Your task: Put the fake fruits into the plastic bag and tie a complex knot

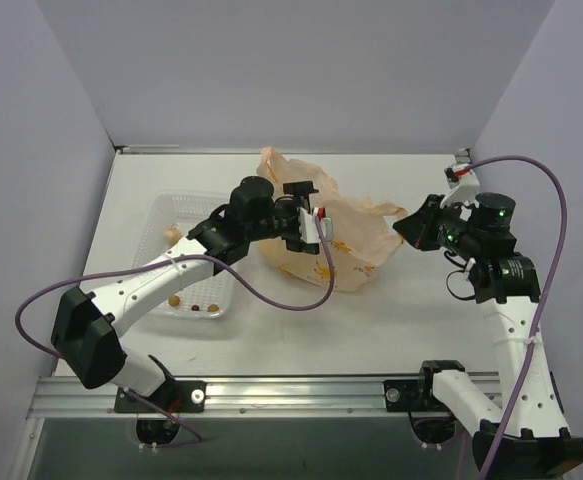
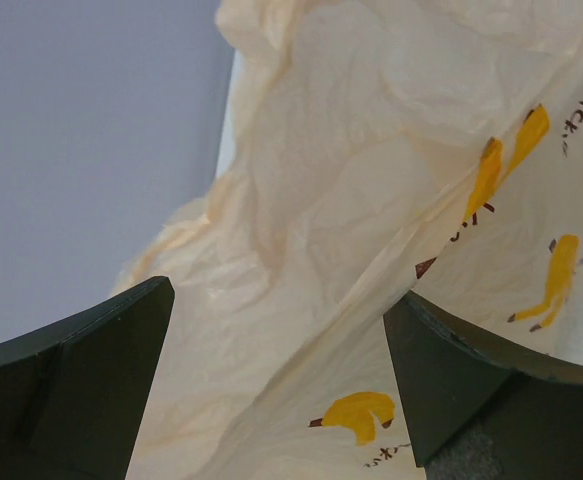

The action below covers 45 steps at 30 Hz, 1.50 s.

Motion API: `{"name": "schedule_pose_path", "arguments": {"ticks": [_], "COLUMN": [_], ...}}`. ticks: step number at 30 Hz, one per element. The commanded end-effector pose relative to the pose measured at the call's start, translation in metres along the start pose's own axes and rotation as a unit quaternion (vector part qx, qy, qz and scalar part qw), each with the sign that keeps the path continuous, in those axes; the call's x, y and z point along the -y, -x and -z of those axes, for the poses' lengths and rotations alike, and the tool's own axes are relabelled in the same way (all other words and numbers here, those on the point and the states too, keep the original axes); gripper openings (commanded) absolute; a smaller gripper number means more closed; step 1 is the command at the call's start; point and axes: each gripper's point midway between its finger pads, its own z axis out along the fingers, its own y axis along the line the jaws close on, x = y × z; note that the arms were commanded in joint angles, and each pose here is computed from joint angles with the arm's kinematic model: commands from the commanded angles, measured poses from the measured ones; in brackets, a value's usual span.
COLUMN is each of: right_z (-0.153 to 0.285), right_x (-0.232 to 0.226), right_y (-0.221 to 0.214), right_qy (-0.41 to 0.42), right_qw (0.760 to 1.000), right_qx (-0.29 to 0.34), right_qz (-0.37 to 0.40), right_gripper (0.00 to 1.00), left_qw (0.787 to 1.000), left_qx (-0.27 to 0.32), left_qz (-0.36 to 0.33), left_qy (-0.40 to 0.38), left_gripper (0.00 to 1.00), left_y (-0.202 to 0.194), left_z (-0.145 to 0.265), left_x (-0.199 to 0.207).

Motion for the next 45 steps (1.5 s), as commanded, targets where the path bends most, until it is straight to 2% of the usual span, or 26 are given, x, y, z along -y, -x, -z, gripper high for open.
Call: {"name": "schedule_pose_path", "arguments": {"ticks": [1,7,15,27,33,35,37,38,39,40,41,43,45], "right_z": [0.007,0.016,0.027,0.032,0.034,0.034,0.033,0.033,0.032,0.031,0.029,0.024,0.015], "right_x": [-0.015,-0.031,-0.039,-0.045,-0.048,-0.05,-0.048,-0.047,-0.046,-0.045,-0.042,-0.042,-0.038], "right_y": [-0.003,-0.014,-0.033,-0.053,-0.059,-0.058,-0.058,-0.053,-0.052,-0.05,-0.046,-0.034,-0.019], "right_qy": [0.042,0.091,0.128,0.165,0.179,0.18,0.175,0.167,0.163,0.157,0.143,0.129,0.105], "right_qw": [0.997,0.988,0.962,0.932,0.914,0.911,0.912,0.913,0.916,0.919,0.925,0.938,0.947], "right_qx": [0.007,0.006,0.001,-0.023,-0.03,-0.028,-0.032,-0.028,-0.03,-0.03,-0.027,-0.009,0.019], "right_qz": [0.057,0.122,0.241,0.322,0.363,0.37,0.369,0.371,0.364,0.359,0.351,0.322,0.302], "right_gripper": [0.0,0.0,0.0,0.0,0.0,0.0,0.0,0.0,0.0,0.0,0.0,0.0,0.0], "left_qw": [0.992,0.99,0.989,0.971,0.961,0.962,0.961,0.962,0.961,0.963,0.964,0.967,0.972], "left_qx": [0.059,0.081,0.096,0.147,0.146,0.134,0.126,0.106,0.103,0.091,0.081,0.066,0.055], "left_qz": [-0.056,-0.08,-0.107,-0.191,-0.231,-0.226,-0.229,-0.213,-0.218,-0.212,-0.203,-0.188,-0.162], "left_qy": [0.099,0.079,0.017,-0.007,-0.046,-0.073,-0.094,-0.13,-0.134,-0.141,-0.151,-0.157,-0.162], "left_gripper": [0.98,0.97,0.97,0.97,0.97,0.97,0.85,0.77,0.7,0.55,0.49,0.39,0.38], "left_y": [0.037,0.037,0.032,0.05,0.039,0.032,0.028,0.013,0.015,0.008,0.002,-0.011,-0.019], "left_z": [0.005,-0.01,-0.03,-0.034,-0.045,-0.05,-0.053,-0.055,-0.054,-0.054,-0.052,-0.049,-0.045], "left_x": [-0.048,-0.042,-0.02,-0.009,0.007,0.014,0.017,0.032,0.029,0.029,0.034,0.037,0.041]}}
